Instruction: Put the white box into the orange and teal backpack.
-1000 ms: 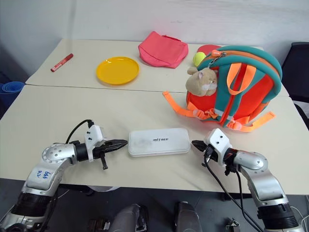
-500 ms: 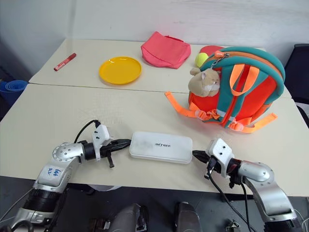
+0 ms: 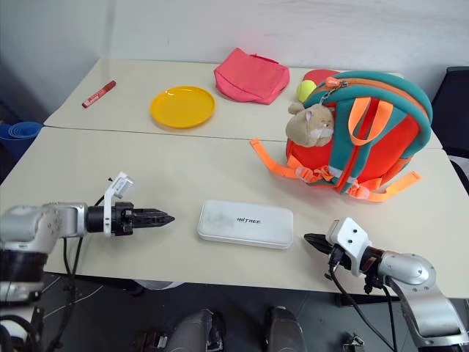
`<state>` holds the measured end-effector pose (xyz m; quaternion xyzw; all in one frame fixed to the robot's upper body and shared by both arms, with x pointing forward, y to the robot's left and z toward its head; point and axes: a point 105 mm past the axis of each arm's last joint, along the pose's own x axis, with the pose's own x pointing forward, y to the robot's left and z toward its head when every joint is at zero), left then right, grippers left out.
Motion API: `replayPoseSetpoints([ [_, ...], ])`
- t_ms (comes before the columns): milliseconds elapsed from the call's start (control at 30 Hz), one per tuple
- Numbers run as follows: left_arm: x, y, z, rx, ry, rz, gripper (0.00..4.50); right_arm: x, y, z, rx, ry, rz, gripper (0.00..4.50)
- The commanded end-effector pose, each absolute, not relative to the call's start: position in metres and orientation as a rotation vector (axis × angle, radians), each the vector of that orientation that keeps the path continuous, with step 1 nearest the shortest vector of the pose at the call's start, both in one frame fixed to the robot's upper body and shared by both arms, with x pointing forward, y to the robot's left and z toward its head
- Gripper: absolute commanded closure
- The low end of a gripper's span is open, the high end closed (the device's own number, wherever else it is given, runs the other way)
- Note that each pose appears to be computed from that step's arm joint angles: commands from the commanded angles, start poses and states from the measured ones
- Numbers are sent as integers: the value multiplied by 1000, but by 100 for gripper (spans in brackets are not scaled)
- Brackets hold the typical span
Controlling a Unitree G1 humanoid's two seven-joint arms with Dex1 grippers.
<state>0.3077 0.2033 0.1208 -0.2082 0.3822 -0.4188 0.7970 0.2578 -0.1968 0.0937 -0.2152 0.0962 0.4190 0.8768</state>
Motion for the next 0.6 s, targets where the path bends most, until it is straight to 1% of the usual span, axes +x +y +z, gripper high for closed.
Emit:
replayPoseSetpoints([
  [33, 306, 192, 99, -576, 1012, -863, 4, 264, -189, 95, -497, 176, 925, 450],
  [133, 307, 166, 106, -595, 1049, -952, 1, 271, -184, 93, -527, 178, 956, 450],
  [167, 303, 159, 102, -590, 1111, -956, 1, 272, -186, 87, -594, 209, 975, 450],
  [200, 299, 154, 93, -505, 1160, -965, 1, 274, -187, 82, -648, 231, 990, 450],
  [267, 295, 138, 85, -466, 1211, -995, 1, 280, -186, 80, -684, 245, 998, 450],
  [367, 300, 119, 84, -498, 1211, -1014, 1, 285, -178, 82, -684, 233, 1022, 450],
  [467, 310, 104, 76, -535, 1178, -989, 1, 288, -172, 79, -673, 226, 1036, 450],
  [600, 306, 90, 74, -588, 1197, -1004, 1, 289, -167, 76, -669, 218, 1056, 450],
])
